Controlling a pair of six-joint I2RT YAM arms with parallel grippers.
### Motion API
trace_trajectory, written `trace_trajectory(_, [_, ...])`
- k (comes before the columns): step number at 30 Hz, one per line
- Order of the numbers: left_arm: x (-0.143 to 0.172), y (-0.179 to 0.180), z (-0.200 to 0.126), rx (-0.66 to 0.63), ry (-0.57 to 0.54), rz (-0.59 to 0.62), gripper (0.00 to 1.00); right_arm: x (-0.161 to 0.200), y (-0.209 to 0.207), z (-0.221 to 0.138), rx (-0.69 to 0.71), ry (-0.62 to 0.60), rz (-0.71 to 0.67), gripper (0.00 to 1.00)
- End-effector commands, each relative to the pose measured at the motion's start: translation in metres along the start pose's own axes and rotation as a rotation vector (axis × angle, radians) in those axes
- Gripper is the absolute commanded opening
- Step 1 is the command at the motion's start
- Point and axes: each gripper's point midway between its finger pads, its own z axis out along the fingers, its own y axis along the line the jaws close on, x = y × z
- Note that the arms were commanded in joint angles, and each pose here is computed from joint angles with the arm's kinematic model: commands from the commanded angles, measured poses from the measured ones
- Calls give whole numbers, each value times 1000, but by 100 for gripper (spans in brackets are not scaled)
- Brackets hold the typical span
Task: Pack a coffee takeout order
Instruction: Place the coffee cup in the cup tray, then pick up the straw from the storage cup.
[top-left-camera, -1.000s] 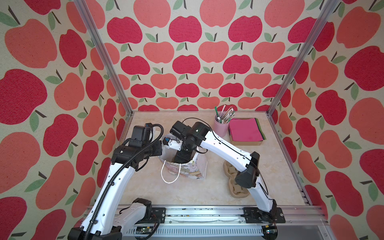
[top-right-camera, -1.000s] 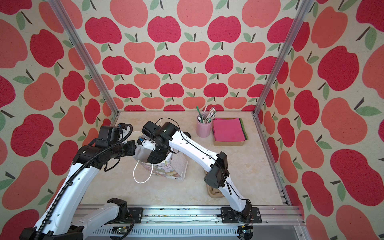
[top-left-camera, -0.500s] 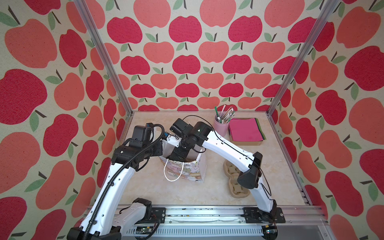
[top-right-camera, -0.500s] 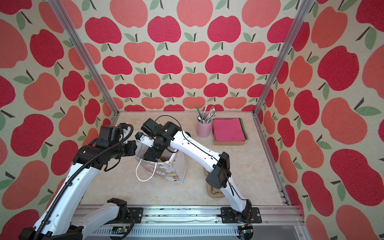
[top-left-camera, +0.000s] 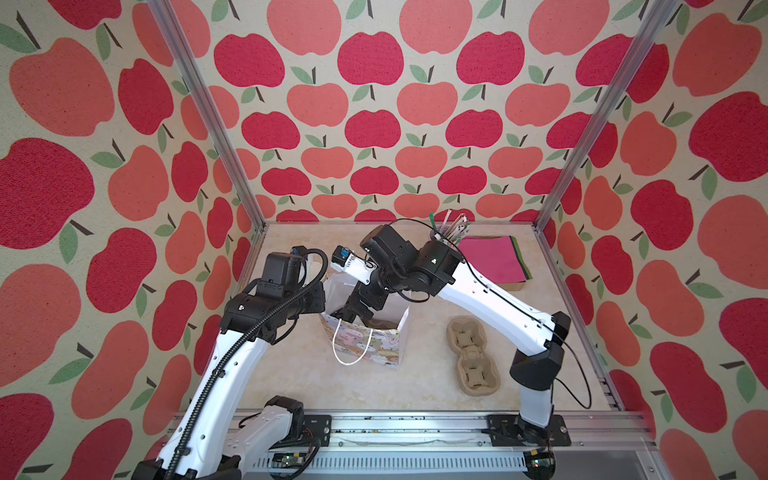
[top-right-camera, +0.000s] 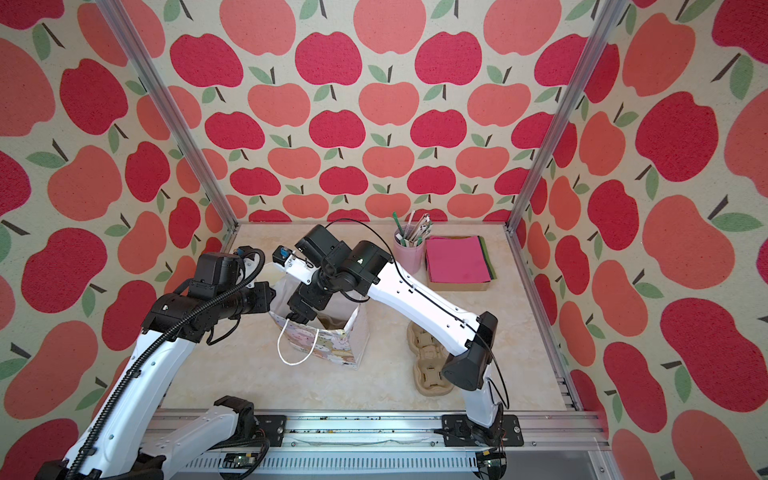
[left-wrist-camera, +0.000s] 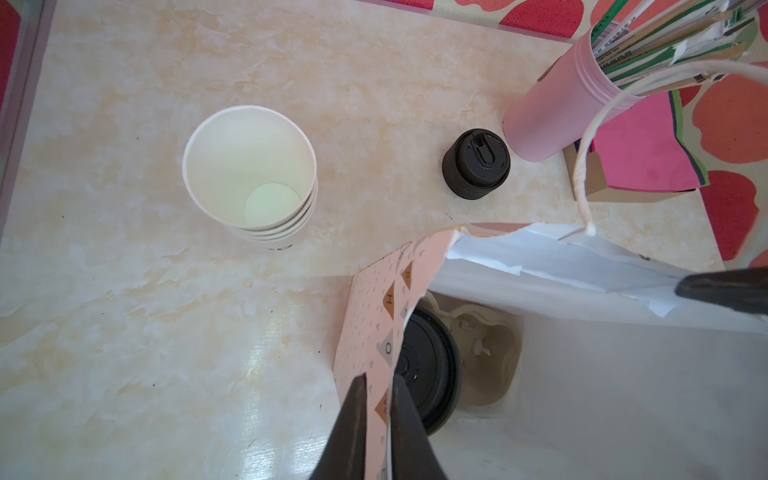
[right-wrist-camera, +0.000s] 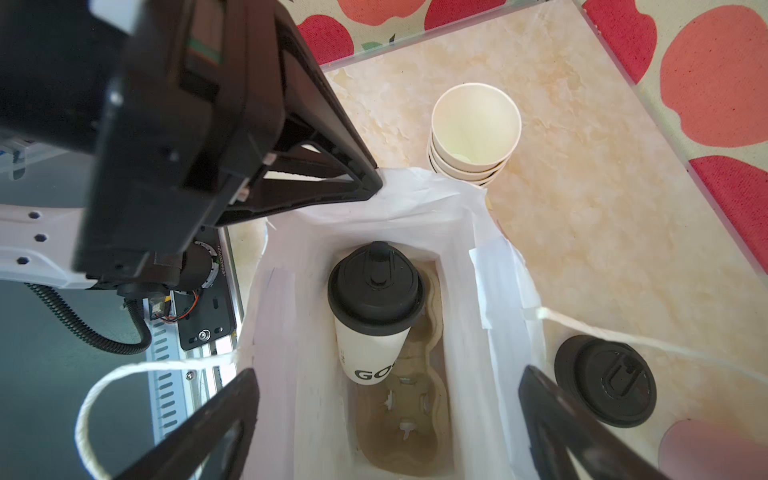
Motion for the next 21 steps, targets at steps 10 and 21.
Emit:
trace_trajectory(10, [-17, -9, -22, 41, -102, 14, 52, -25, -19, -74, 122, -218, 18, 99])
trace_trajectory(21, [-26, -3, -45, 24, -200, 17, 70, 49, -151, -145, 540, -187, 307, 87])
